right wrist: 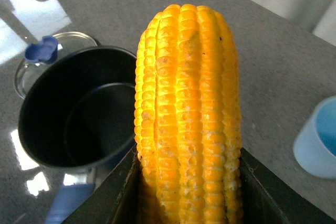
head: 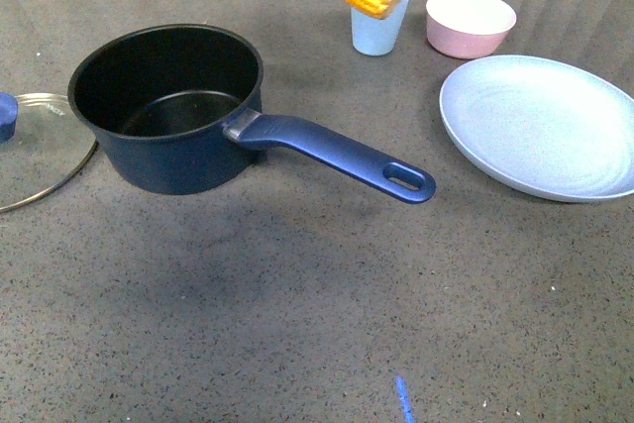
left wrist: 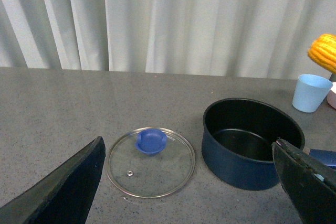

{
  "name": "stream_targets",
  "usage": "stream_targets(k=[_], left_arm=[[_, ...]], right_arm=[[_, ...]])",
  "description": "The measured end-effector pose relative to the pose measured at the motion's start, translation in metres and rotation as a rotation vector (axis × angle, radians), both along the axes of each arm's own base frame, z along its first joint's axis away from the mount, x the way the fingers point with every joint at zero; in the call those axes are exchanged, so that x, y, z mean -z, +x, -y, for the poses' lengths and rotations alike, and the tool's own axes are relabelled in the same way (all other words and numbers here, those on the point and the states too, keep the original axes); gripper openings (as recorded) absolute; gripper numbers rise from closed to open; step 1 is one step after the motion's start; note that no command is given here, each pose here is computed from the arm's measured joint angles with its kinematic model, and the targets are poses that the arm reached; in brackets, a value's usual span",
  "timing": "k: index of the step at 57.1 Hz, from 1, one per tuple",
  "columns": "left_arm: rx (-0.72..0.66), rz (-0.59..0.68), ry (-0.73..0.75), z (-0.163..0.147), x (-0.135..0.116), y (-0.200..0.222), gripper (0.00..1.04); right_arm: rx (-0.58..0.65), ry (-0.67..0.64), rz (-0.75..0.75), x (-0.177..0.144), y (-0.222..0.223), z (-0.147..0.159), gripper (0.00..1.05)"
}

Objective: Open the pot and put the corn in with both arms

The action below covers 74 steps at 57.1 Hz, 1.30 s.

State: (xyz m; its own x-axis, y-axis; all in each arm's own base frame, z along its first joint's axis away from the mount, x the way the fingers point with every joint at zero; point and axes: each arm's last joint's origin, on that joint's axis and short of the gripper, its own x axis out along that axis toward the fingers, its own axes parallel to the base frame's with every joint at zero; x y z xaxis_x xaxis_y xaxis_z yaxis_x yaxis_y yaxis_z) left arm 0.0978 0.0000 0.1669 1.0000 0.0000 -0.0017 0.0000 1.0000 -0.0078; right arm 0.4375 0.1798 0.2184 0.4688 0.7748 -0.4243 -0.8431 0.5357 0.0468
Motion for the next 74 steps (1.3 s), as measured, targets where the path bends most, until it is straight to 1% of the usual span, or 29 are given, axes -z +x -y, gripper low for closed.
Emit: stream_targets(k=[16,26,29,34,38,42,57,59,61,64,68,70,74], left_arm=[[0.000,0.000,0.000,0.000,0.000,0.000,0.96],[0.000,0.000,0.000,0.000,0.000,0.000,0.96],[0.000,0.000,0.000,0.000,0.000,0.000,0.96],[0.000,0.000,0.000,0.000,0.000,0.000,0.96],[0.000,0.000,0.000,0.000,0.000,0.000,0.96],[0.000,0.000,0.000,0.000,0.000,0.000,0.96],[0.000,0.000,0.000,0.000,0.000,0.000,0.96],[0.000,0.000,0.000,0.000,0.000,0.000,0.96],[0.000,0.000,0.000,0.000,0.000,0.000,0.96],[0.000,0.000,0.000,0.000,0.000,0.000,0.96],[0.000,0.000,0.000,0.000,0.000,0.000,0.96],[0.000,0.000,0.000,0.000,0.000,0.000,0.96],[0.000,0.000,0.000,0.000,0.000,0.000,0.96]], right_arm=[[-0.071,-0.002,-0.056,0.014,-0.003,-0.056,0.45],[-0.104,-0.011,-0.072,0.024,-0.003,-0.082,0.45],[-0.112,-0.013,-0.077,0.026,-0.004,-0.089,0.49],[-0.115,-0.020,-0.085,0.028,-0.004,-0.096,0.50],[-0.116,-0.027,-0.088,0.030,-0.003,-0.102,0.54],[-0.119,-0.032,-0.089,0.032,-0.002,-0.107,0.54],[-0.119,-0.047,-0.091,0.038,0.003,-0.122,0.58],[-0.119,-0.049,-0.092,0.040,0.004,-0.123,0.61],[-0.118,-0.050,-0.095,0.041,0.004,-0.124,0.68],[-0.115,-0.046,-0.098,0.042,0.004,-0.124,0.74],[-0.106,-0.027,-0.098,0.041,0.005,-0.124,0.86],[-0.100,-0.013,-0.095,0.040,0.006,-0.123,0.89],[-0.086,0.019,-0.093,0.038,0.007,-0.116,0.92]])
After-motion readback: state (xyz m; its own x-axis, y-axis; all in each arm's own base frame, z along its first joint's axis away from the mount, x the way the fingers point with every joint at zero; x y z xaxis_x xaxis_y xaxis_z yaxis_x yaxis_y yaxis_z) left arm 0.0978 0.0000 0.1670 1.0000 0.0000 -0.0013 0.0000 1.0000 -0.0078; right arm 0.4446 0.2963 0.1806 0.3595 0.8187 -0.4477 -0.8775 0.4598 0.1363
